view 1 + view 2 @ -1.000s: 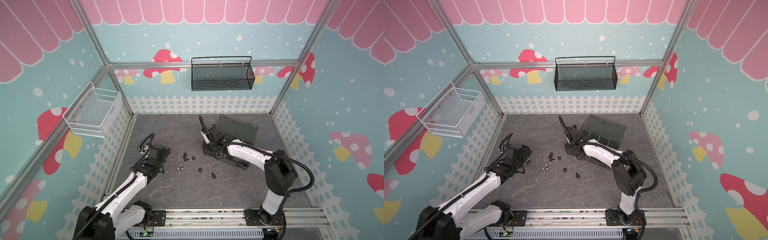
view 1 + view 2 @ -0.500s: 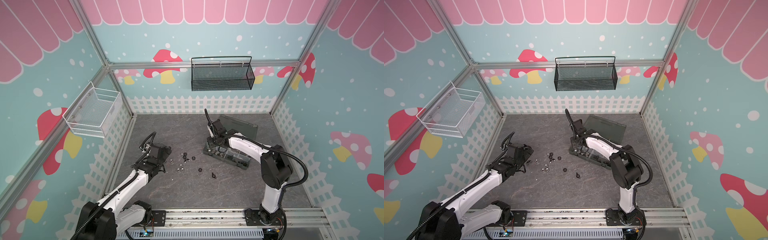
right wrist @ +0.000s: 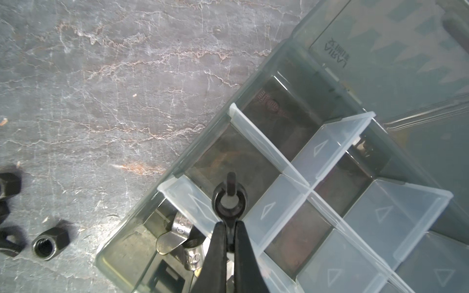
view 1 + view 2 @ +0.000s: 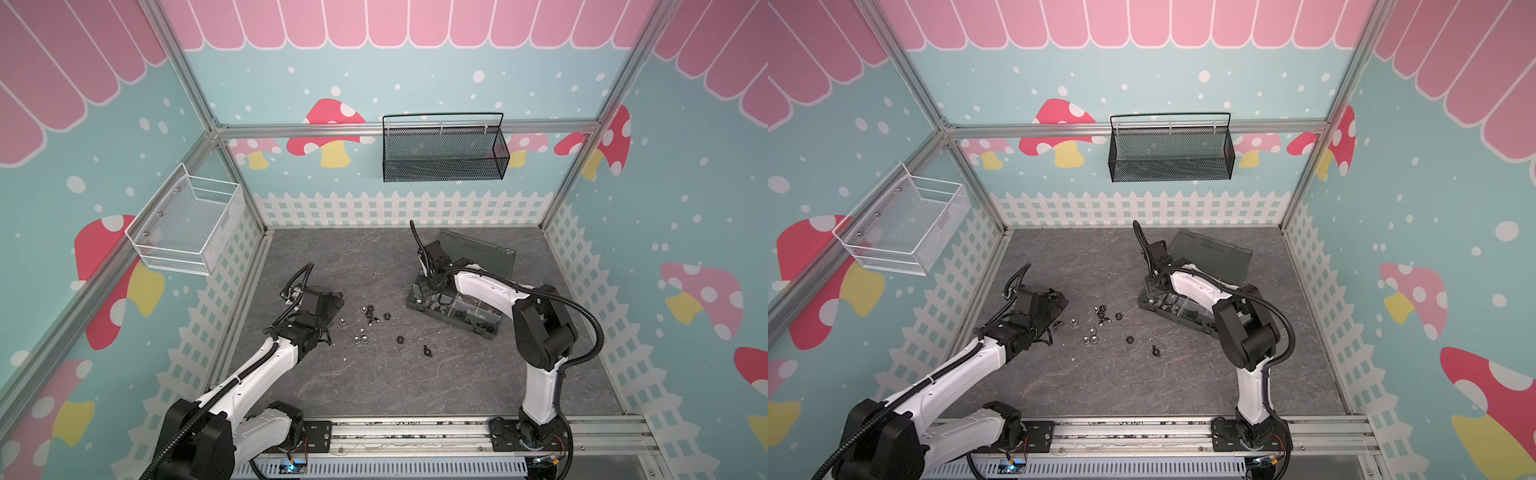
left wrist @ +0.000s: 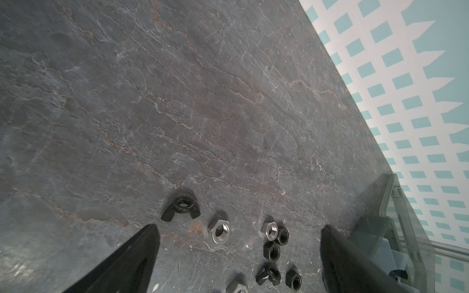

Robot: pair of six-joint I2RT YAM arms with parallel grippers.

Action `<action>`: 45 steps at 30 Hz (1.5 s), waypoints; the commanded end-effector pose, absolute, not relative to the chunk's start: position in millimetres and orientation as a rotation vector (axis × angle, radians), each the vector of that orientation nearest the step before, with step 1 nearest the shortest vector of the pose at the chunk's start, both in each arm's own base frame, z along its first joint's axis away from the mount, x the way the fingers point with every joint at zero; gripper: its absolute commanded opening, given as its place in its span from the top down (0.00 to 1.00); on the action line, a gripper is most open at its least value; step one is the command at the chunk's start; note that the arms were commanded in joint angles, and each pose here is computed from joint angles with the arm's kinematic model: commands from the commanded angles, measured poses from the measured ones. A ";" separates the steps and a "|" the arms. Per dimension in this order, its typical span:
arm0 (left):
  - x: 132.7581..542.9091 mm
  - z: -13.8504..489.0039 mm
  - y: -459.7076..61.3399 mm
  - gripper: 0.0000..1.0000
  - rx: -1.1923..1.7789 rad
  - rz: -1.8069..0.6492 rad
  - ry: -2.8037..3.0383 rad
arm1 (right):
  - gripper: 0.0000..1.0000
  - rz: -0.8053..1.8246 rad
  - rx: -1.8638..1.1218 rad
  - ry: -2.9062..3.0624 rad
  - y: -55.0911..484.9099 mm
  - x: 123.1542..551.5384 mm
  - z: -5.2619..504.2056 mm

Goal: Sort the screws and nuts into containers
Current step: Place the nut into the container, then pick up the nut from the center of the table.

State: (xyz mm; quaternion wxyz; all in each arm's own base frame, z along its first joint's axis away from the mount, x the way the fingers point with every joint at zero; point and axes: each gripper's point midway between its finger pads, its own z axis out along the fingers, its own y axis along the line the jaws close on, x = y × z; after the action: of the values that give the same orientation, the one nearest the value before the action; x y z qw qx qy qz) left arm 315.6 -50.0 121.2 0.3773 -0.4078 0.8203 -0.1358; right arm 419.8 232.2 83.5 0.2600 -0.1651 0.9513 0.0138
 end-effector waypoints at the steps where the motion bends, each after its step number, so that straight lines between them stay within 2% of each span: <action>1: 321.9 131.8 -49.0 0.00 -1.043 -0.360 2.068 | 1.00 -0.003 -0.450 2.581 226.8 426.6 81.0; 2: 321.9 132.0 -48.8 0.00 -1.042 -0.360 2.067 | 0.99 -0.005 -0.449 2.582 226.3 426.8 80.8; 7: 321.7 131.2 -52.5 0.00 -1.036 -0.381 2.082 | 0.81 -0.005 -0.444 2.577 225.5 426.3 84.7; 11: 321.5 131.3 -53.2 0.00 -1.034 -0.386 2.085 | 0.72 0.005 -0.439 2.566 224.8 424.9 92.2; 21: 321.2 130.7 -55.9 0.00 -1.034 -0.402 2.095 | 0.67 0.134 -0.419 2.519 224.4 398.1 128.3; 33: 320.1 119.9 -60.2 0.00 -1.060 -0.419 2.127 | 0.62 0.329 -0.469 2.582 220.9 292.9 125.8; 45: 328.7 115.1 -70.4 0.00 -1.058 -0.459 2.155 | 0.62 0.374 -0.594 2.768 228.3 206.7 83.9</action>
State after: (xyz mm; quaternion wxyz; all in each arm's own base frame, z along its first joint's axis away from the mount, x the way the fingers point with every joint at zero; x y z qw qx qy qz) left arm 318.0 -66.4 103.0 0.3324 -0.3998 0.8399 -0.1558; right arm 225.9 235.2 90.5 0.1742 -0.2187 0.9519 0.1253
